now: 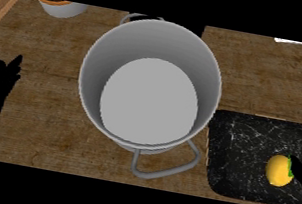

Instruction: Pick the lemon from the tray and place it in the pot

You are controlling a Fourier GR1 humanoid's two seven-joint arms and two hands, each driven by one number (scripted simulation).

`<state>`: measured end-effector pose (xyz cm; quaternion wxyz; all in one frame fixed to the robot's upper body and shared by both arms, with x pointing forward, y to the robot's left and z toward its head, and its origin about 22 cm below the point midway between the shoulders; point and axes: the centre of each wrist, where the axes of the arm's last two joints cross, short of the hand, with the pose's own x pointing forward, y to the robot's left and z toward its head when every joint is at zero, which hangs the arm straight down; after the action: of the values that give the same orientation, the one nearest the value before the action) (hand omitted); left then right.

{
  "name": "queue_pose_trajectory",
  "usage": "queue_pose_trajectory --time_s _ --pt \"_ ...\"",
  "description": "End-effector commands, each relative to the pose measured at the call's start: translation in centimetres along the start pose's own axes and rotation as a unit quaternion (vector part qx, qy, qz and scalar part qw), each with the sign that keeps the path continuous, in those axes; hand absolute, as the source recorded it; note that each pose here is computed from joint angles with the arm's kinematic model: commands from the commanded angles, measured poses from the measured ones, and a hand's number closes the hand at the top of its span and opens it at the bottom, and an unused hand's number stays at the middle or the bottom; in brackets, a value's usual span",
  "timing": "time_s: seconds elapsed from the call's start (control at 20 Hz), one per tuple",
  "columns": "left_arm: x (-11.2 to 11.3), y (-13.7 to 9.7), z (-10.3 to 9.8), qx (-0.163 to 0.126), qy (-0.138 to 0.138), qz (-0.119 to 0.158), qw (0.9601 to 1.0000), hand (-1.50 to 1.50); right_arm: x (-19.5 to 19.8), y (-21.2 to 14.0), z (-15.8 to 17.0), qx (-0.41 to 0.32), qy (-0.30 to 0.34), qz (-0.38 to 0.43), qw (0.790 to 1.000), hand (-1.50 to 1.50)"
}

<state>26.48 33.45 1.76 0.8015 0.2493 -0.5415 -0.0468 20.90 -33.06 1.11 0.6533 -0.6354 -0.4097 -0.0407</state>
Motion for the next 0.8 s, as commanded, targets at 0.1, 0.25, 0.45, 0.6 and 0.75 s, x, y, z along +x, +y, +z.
queue_pose_trajectory --time_s 0.1,0.25,0.45,0.6,0.75 --pt "1.5 0.9 -0.4 0.002 -0.009 -0.004 0.9999 0.00 3.7 -0.7 2.3 0.107 0.088 0.113 0.984 -1.50" --pt "1.1 0.1 -0.4 -0.009 -0.003 -0.002 1.0000 0.00 7.0 -1.4 3.6 0.160 0.117 0.133 0.971 -1.50" --pt "0.5 -0.4 0.4 -0.015 0.008 -0.001 0.9999 0.00 10.1 -3.2 3.9 0.189 0.138 0.160 0.959 -1.50" --pt "0.7 0.9 0.1 -0.009 -0.003 -0.008 0.9999 0.00 11.3 -3.1 4.8 0.188 0.166 0.158 0.955 -1.50" --pt "1.1 -0.3 -0.1 -0.003 0.011 0.009 0.9999 0.00 10.4 -3.4 4.9 0.188 0.183 0.165 0.951 -1.50"
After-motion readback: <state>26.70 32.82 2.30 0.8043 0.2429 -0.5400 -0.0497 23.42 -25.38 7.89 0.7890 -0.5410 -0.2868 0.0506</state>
